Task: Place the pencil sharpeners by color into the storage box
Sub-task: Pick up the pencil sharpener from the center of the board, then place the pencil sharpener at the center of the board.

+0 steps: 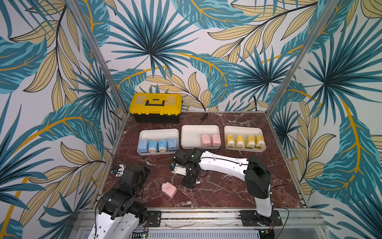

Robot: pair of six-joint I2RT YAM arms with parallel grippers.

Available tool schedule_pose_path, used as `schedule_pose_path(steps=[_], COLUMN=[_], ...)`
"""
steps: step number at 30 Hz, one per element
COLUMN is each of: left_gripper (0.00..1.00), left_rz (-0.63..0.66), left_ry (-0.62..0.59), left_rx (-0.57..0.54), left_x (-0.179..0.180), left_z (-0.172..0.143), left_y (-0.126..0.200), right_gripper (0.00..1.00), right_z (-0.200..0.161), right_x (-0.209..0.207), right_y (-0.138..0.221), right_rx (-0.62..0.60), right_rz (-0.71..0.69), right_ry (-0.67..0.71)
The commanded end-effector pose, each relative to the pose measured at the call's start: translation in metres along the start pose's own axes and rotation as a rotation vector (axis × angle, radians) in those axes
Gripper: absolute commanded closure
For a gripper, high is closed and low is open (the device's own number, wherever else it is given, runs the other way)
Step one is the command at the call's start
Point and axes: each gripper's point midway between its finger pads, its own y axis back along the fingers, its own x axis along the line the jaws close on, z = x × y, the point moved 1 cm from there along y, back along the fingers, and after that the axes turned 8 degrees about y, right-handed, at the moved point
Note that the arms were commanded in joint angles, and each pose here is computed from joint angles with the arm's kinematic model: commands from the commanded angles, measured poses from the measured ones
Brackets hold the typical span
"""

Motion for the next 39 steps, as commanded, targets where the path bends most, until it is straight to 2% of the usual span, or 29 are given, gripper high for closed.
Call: schedule_pose_path(steps=[1,6,12,15,23,39], left_gripper=[0.20,0.20,0.20,0.20,0.20,0.20], left_rz=[0.020,0.016,0.002,-0.006,-0.008,-0.001], left_ry=[0.003,-0.007,-0.011,-0.013,-0.015,-0.011], left_rx=[-0.011,-0.013,-0.020,-0.021,-0.009,0.003], left_x=[0.006,0.006,0.004,0.003,0.003,0.007], left_z=[0.001,0.002,0.003,0.004,0.002,-0.001], left_y=[-0.004,-0.004,-0.001,0.001,0.000,-0.002], right_gripper=[0.08,0.16,0.37,0.42,0.45,0.46], right_z=[0.001,-0.004,-0.010,-0.012,-0.017,-0.049], right_x=[0.005,0.008,0.009,0.009,-0.001,-0.075], right_y=[-0.002,-0.010,-0.017,-0.019,-0.013,0.004], right_rx=[0.008,0.039,0.060,0.062,0.058,0.101], right_rz=[0.032,0.048,0.048,0.047,0.004,-0.147], right_ry=[0.013,-0.009,-0.047,-0.064,-0.057,-0.128])
